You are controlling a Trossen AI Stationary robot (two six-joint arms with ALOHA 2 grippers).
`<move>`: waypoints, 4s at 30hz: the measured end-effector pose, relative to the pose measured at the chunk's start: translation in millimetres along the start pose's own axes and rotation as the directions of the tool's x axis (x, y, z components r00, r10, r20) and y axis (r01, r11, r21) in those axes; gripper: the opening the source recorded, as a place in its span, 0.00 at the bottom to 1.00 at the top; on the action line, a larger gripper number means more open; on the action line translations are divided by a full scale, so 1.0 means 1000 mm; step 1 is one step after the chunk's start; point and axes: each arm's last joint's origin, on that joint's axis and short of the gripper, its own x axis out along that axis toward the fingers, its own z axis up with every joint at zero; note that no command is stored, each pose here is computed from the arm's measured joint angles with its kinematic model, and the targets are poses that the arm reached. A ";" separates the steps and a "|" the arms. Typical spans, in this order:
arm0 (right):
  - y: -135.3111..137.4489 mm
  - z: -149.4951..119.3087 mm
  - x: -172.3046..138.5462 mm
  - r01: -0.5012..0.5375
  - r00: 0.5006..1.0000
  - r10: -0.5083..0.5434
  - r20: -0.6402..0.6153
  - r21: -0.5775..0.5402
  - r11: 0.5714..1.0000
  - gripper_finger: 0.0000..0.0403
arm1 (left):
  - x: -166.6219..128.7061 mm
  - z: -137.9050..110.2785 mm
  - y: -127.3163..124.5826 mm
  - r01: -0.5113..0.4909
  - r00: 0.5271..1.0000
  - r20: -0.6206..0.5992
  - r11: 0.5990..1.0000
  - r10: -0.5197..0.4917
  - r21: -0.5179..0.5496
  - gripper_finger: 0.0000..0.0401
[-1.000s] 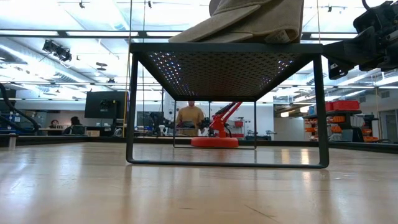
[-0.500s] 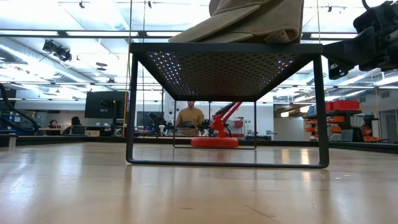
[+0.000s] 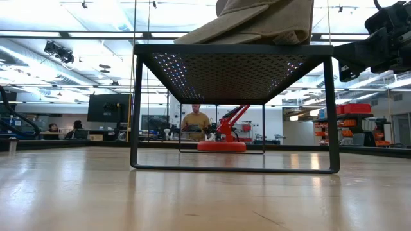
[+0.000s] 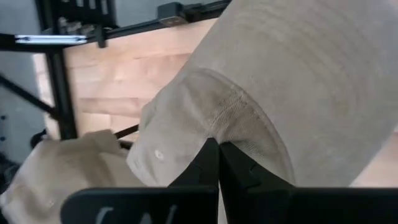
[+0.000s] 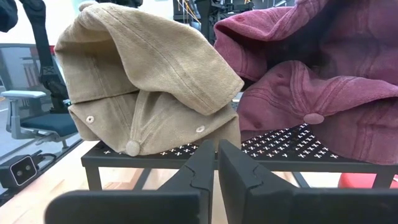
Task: Pick & Place hat
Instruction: Stack the brown cap on top of the brown cap on the shelf
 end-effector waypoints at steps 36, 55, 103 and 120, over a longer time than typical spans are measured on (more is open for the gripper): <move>0.000 0.000 0.000 0.000 1.000 0.000 0.000 0.000 1.000 0.07 | 0.124 -0.012 -0.073 0.291 0.956 -0.022 0.934 -0.293 0.207 0.00; 0.000 0.000 0.000 0.000 1.000 0.000 0.000 0.000 1.000 0.07 | 0.155 -0.026 -0.106 0.372 0.927 -0.026 0.903 -0.375 0.214 0.01; 0.000 0.000 0.000 0.000 1.000 0.000 0.000 0.000 1.000 0.07 | 0.108 -0.009 -0.065 0.194 0.976 0.112 0.979 -0.186 -0.057 0.36; 0.000 0.000 0.000 0.000 1.000 0.000 0.000 0.000 1.000 0.07 | 0.094 -0.008 -0.049 0.041 0.999 0.011 0.623 -0.053 -0.781 0.36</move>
